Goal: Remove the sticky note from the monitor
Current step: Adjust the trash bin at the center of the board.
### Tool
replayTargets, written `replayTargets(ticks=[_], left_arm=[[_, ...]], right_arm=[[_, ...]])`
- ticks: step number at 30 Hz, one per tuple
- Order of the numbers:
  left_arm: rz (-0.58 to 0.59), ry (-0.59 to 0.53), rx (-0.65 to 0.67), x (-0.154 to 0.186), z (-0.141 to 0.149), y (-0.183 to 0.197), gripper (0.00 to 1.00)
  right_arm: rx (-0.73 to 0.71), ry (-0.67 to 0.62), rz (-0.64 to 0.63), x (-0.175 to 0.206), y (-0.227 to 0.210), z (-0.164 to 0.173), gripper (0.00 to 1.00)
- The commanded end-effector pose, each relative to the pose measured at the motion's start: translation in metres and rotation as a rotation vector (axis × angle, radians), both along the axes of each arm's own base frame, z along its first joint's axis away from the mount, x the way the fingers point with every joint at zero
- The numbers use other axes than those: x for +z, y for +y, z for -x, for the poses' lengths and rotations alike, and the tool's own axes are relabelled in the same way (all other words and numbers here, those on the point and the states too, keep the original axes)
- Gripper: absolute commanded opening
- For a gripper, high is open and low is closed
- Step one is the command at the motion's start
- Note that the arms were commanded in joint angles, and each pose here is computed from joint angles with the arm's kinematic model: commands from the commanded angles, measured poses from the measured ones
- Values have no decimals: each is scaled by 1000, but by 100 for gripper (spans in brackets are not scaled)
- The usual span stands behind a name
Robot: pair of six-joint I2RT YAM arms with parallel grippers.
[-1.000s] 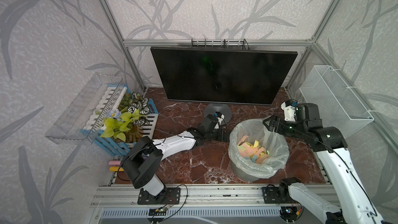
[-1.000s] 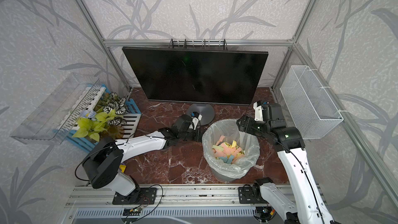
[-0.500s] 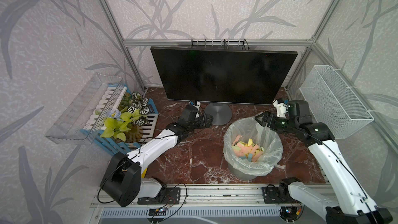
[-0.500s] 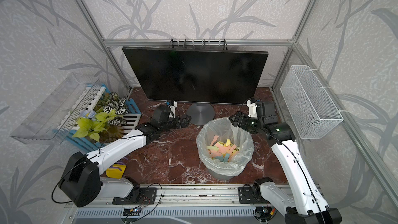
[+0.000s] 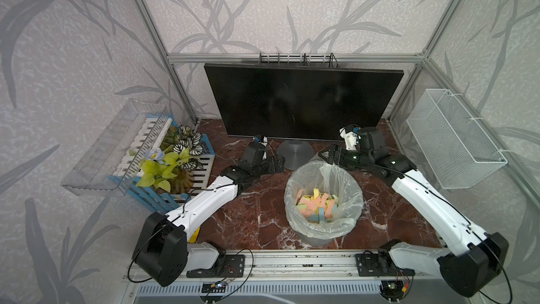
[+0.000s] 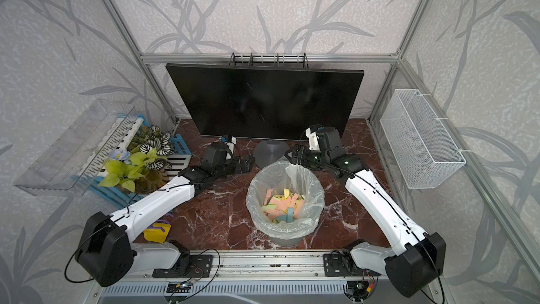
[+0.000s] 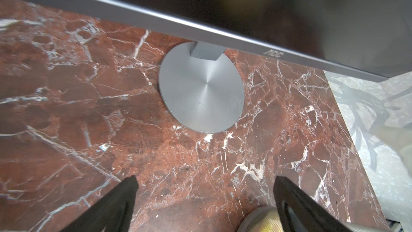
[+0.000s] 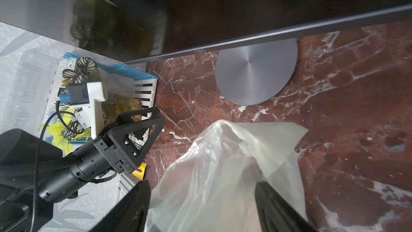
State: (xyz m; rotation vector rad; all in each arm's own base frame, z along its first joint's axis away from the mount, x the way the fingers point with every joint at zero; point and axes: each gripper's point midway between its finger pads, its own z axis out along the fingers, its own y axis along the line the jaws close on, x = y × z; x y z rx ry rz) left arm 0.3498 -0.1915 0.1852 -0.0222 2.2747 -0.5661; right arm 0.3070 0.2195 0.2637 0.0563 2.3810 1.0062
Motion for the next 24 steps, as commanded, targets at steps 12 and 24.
replayTargets(ticks=[12,24], left_arm=[[-81,-52,148,31,-3,58,100],[-101,-142,160,67,-16,65,100]], right_arm=[[124,-98,-35,14,78,-34,79],[-143,-350,-46,117,-29,-75,84]])
